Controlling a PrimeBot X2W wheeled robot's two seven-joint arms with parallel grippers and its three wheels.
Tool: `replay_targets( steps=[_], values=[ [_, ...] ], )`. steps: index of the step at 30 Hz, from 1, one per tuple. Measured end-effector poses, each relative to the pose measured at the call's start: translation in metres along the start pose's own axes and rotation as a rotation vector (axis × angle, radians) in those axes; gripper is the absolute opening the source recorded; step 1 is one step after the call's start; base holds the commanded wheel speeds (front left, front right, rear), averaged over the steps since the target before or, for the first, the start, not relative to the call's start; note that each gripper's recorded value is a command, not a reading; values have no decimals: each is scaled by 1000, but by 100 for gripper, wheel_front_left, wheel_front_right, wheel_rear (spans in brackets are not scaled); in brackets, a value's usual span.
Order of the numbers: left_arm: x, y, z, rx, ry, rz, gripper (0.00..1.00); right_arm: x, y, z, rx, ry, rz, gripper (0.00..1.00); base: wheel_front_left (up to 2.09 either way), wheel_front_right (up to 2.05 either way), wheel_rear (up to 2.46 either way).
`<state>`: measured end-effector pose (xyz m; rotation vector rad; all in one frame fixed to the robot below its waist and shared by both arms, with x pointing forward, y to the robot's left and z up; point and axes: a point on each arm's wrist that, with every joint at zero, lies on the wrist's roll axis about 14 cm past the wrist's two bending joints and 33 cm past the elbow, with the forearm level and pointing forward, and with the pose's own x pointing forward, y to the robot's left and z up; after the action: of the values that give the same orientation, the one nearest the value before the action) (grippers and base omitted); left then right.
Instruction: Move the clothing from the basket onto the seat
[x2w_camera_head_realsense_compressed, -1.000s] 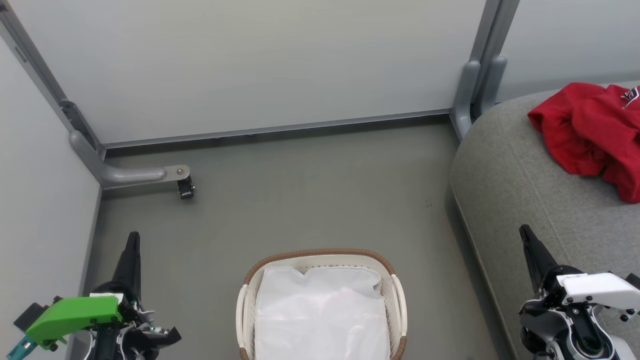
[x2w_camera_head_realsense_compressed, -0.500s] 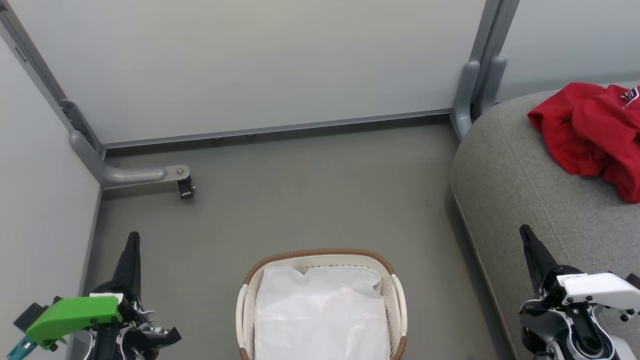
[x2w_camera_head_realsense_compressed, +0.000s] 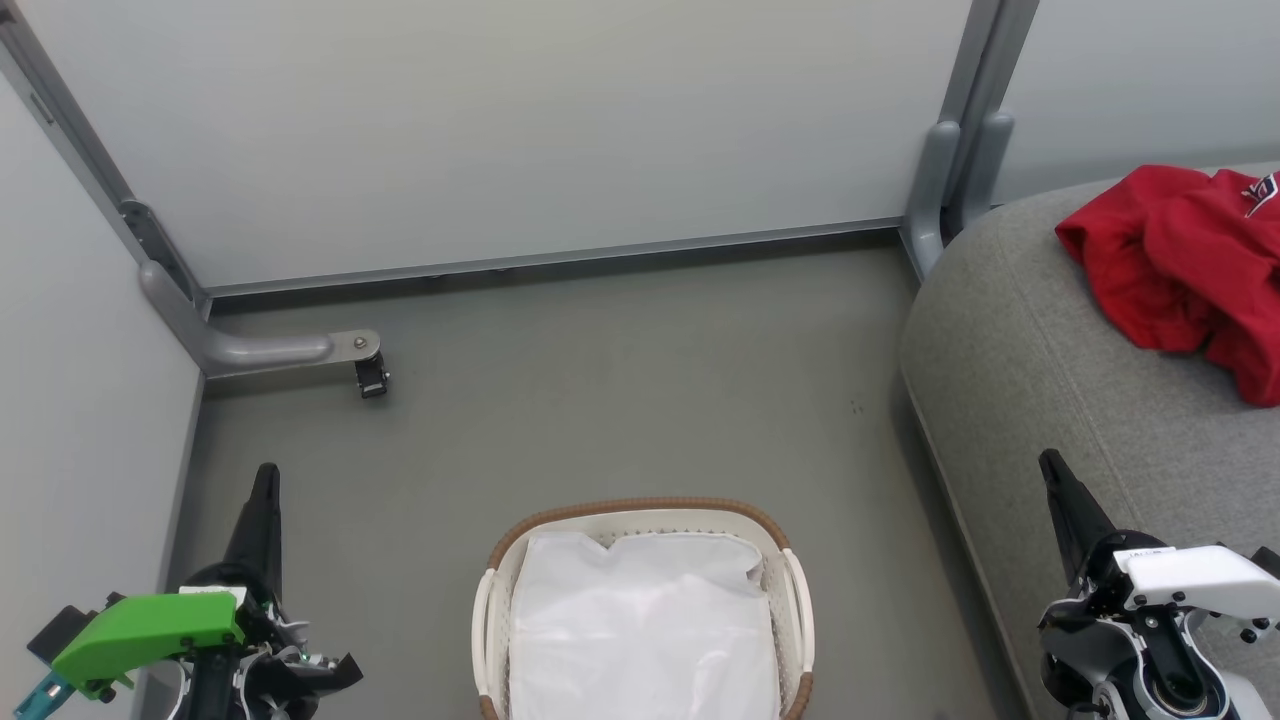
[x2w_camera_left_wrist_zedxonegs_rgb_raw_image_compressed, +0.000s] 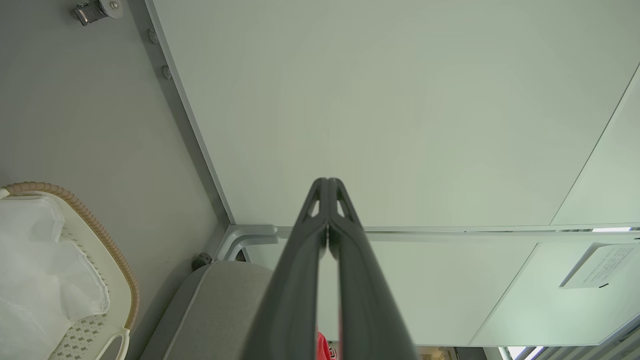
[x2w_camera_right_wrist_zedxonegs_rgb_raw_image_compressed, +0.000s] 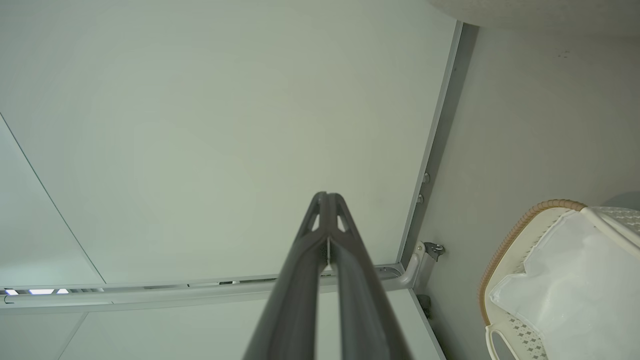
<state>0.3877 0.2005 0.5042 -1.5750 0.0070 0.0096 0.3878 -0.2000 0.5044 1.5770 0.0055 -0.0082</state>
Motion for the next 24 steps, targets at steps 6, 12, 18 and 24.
replay_targets(
  steps=[6, 12, 18, 24],
  values=[
    [0, 0, 0, 0, 0, 0, 0, 0, 0, 0, 0, 1, 0, 0, 0, 0, 0],
    [0, 0, 0, 0, 0, 0, 0, 0, 0, 0, 0, 0, 0, 0, 0, 0, 0],
    [0, 0, 0, 0, 1, 0, 0, 0, 0, 0, 1, 3, 0, 0, 0, 0, 0],
    [0, 0, 0, 0, 0, 0, 0, 0, 0, 0, 0, 3, 0, 0, 0, 0, 0]
  ],
)
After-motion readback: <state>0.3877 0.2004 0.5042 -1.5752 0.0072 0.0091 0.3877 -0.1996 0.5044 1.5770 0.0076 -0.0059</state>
